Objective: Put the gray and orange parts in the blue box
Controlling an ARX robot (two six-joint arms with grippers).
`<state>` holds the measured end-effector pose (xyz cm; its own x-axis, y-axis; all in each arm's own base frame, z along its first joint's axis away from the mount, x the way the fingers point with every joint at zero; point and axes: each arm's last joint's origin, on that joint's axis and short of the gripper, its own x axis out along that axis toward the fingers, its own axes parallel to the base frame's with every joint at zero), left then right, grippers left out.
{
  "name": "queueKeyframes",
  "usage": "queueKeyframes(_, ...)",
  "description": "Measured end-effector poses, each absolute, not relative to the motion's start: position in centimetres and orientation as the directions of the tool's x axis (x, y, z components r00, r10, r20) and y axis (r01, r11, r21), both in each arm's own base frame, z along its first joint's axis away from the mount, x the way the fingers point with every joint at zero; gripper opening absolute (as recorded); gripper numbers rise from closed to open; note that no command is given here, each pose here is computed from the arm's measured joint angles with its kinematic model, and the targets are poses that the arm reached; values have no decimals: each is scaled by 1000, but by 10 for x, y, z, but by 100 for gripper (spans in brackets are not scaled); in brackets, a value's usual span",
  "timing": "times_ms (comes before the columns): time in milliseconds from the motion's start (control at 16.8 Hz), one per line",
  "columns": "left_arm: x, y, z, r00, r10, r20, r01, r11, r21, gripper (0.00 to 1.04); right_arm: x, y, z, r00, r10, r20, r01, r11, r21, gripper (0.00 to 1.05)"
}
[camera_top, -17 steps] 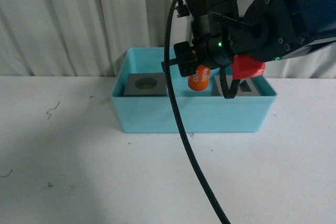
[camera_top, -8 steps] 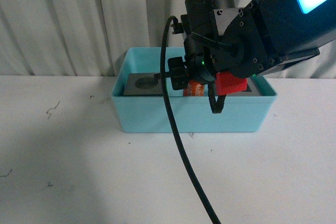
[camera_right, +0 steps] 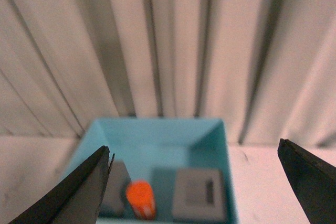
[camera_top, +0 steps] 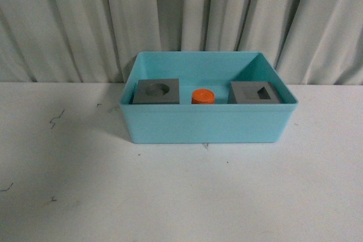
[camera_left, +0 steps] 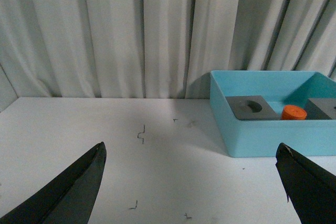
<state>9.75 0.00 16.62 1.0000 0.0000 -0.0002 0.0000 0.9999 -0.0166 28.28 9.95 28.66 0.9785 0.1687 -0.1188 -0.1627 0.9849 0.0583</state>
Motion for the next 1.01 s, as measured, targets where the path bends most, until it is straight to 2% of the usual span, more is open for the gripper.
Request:
queueKeyframes(418,97,0,166,1000,0,-1,0,1000,-17,98,207,66,240,929,63,-364,-57,998,29,98)
queueKeyframes(478,97,0,166,1000,0,-1,0,1000,-17,98,190,61,232,917,37,-398,-31,999,23,98)
queueKeyframes(537,97,0,166,1000,0,-1,0,1000,-17,98,151,54,220,893,-1,-449,16,999,29,98)
queueKeyframes(657,97,0,166,1000,0,0,0,1000,-17,98,112,57,211,854,26,-519,23,996,89,98)
queueKeyframes(776,97,0,166,1000,0,0,0,1000,-17,98,109,58,205,838,22,-545,54,991,122,97)
queueKeyframes(836,97,0,166,1000,-3,-1,3,1000,-16,98,107,55,196,952,11,-305,50,980,191,86)
queueKeyframes(955,97,0,166,1000,5,0,-5,1000,-17,98,98,43,189,997,19,-73,-5,983,183,69)
queueKeyframes(1015,97,0,166,1000,2,0,-2,1000,-17,98,98,36,193,1000,-11,-13,13,991,135,60)
